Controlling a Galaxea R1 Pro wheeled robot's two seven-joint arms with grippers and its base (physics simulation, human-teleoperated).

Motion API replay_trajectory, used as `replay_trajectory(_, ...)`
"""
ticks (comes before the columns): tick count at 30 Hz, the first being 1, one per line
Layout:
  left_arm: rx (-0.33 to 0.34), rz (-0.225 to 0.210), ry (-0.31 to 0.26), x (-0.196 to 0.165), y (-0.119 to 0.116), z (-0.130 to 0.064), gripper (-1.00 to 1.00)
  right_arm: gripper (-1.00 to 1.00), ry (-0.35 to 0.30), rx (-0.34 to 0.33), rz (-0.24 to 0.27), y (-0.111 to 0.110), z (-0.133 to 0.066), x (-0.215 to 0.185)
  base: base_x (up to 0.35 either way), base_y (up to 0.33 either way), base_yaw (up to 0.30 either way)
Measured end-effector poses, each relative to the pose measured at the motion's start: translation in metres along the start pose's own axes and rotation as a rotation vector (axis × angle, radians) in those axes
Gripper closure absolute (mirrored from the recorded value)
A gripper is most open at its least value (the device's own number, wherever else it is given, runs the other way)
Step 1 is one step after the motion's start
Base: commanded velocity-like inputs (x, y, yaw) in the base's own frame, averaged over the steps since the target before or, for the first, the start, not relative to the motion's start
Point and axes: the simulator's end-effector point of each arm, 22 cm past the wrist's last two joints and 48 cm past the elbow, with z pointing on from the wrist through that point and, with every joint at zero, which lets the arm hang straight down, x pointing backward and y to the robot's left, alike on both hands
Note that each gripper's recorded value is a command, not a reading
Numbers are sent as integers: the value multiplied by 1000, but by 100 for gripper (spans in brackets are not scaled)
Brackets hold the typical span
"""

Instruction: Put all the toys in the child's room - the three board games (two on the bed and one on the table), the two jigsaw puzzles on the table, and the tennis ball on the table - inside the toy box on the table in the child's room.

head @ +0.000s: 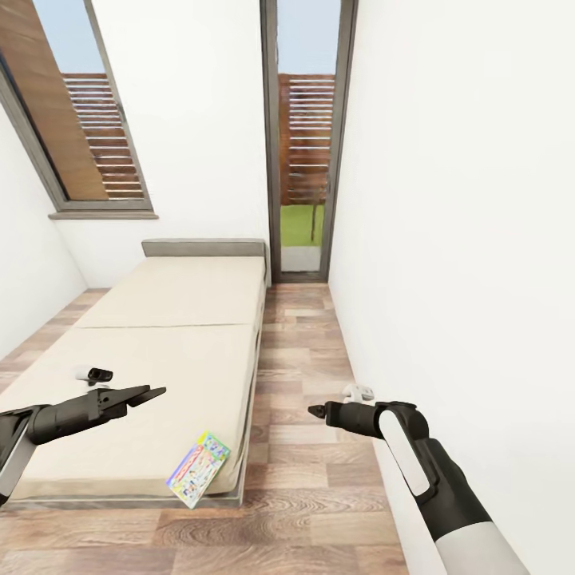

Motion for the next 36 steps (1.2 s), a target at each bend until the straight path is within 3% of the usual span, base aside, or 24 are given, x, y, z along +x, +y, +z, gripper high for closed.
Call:
replay_trajectory(20,-3,-3,-1,0,1,0,-100,-100,-1,2,-2,-1,0,0,19,-35,0)
replay_trajectory(25,-25,-33,-7,7,15,-4,-100,-100,0,0,-3,0,1,0,0,0,0)
replay_trajectory(30,-114,-82,-13,23,52,-16,-100,-100,0,1,-3,0,0,0,0,0,0)
replay_trajectory(36,-303,-154,-13,50,110,-35,-100,-100,2,-2,-4,2,1,1,0,0,0)
